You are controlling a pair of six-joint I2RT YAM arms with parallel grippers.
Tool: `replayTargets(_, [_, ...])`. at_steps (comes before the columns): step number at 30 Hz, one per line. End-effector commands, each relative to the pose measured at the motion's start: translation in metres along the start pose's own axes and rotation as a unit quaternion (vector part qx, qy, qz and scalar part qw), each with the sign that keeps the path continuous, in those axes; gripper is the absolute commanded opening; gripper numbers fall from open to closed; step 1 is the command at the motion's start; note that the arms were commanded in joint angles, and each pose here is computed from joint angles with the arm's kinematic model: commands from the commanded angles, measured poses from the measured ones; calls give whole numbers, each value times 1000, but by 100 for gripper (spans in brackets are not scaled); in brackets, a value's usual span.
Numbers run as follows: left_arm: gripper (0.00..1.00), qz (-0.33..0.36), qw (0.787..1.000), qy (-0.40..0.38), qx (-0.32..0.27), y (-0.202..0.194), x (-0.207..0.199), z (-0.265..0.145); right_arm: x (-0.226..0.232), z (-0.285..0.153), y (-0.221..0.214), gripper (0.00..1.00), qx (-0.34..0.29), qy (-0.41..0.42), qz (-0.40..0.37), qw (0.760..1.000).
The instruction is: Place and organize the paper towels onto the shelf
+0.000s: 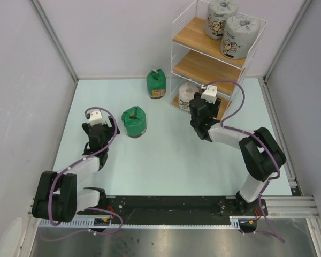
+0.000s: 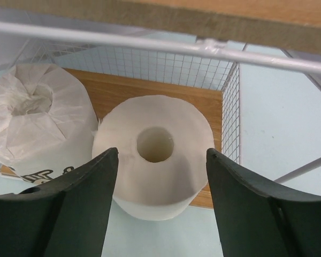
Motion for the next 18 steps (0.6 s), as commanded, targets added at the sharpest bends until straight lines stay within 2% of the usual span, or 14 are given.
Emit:
replayTargets(1, [100,-3,1000,-12,-26,22,-9,5,-10,-9,28,72,-18,-11,43,999])
replayTargets(5, [100,-3,1000,-11,-25,22,-8,5,-6,-25,39,72,-23,10,41,999])
replayTargets(13, [100,-5,1000,-10,-28,23,-8,4,16,-95,56,73,-15,115,41,992])
replayTargets(18, [100,-6,999,-9,-31,25,-7,3,0,-128,39,73,34,154,58,986])
Point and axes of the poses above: each gripper's point midway between its finger pads, its own z axis out along the fingers, its own x axis along the line the jaws close on, y = z × x, the point moved 1 cm from there along -z, back along the fingers, and after that the axes turned 6 degrees about -z, right-handed, at the moved point
